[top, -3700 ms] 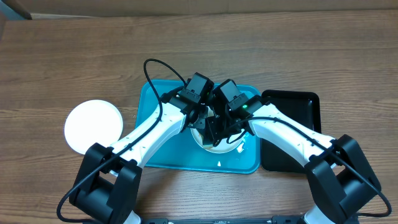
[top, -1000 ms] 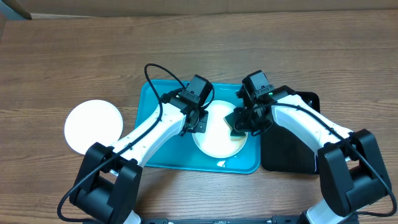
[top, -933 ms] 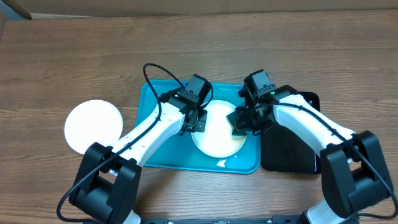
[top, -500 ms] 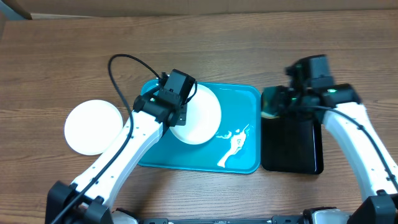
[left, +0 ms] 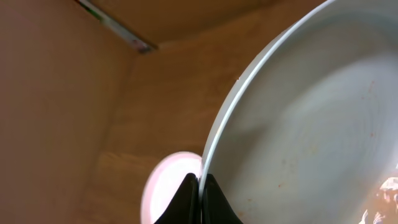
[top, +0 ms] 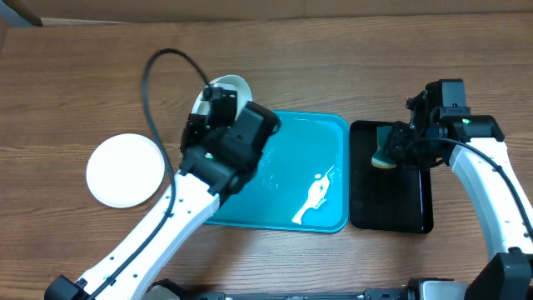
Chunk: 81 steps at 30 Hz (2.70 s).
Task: Clean dirty plates on tray and stack at the side
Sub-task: 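Lift white plate with left gripper and carry it left onto plate stack, then release white plate on stack and raise left gripper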
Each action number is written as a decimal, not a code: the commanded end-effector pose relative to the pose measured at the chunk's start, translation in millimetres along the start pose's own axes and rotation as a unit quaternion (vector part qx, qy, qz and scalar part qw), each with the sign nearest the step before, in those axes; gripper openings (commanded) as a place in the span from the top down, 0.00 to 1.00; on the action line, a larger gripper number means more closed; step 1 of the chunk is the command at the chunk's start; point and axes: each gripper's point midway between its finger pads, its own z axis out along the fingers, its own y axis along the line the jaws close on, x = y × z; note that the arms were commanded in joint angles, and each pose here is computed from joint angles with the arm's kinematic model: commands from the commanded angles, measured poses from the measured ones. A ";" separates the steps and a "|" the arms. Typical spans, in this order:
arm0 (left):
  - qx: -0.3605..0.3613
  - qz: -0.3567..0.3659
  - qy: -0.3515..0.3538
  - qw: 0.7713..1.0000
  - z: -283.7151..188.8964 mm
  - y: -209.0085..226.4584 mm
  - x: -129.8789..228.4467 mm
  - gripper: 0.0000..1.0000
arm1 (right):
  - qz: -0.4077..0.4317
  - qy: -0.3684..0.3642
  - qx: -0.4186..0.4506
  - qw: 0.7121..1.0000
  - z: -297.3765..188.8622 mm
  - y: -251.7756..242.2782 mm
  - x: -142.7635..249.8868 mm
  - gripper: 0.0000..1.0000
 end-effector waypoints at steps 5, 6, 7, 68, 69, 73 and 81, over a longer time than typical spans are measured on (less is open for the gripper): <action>-0.105 0.045 -0.052 0.992 -18.1 30.6 -23.3 0.96 | -0.007 -0.002 0.001 1.000 1.3 -1.9 1.4 0.91; -0.107 0.046 -0.052 0.992 -18.2 31.1 -23.5 0.96 | -0.008 -0.002 0.001 1.000 1.3 -1.8 1.3 0.91; -0.107 0.046 -0.052 0.992 -18.3 31.3 -23.4 0.96 | -0.008 -0.002 0.001 1.000 1.3 -1.8 1.3 0.91; -0.016 -0.312 0.410 0.857 143.0 130.3 209.1 0.96 | -0.021 0.007 0.003 1.000 1.3 -3.1 5.7 0.91; -0.018 -0.311 0.410 0.857 143.0 131.0 209.3 0.96 | -0.021 0.007 0.003 1.000 1.3 -3.1 5.8 0.91; -0.033 -0.305 0.411 0.858 142.3 136.3 211.5 0.96 | -0.021 0.008 0.003 1.000 1.3 -3.1 6.0 0.91; -0.040 -0.298 0.418 0.857 139.2 138.2 214.7 0.87 | -0.021 0.007 0.003 1.000 1.3 -3.1 5.9 0.91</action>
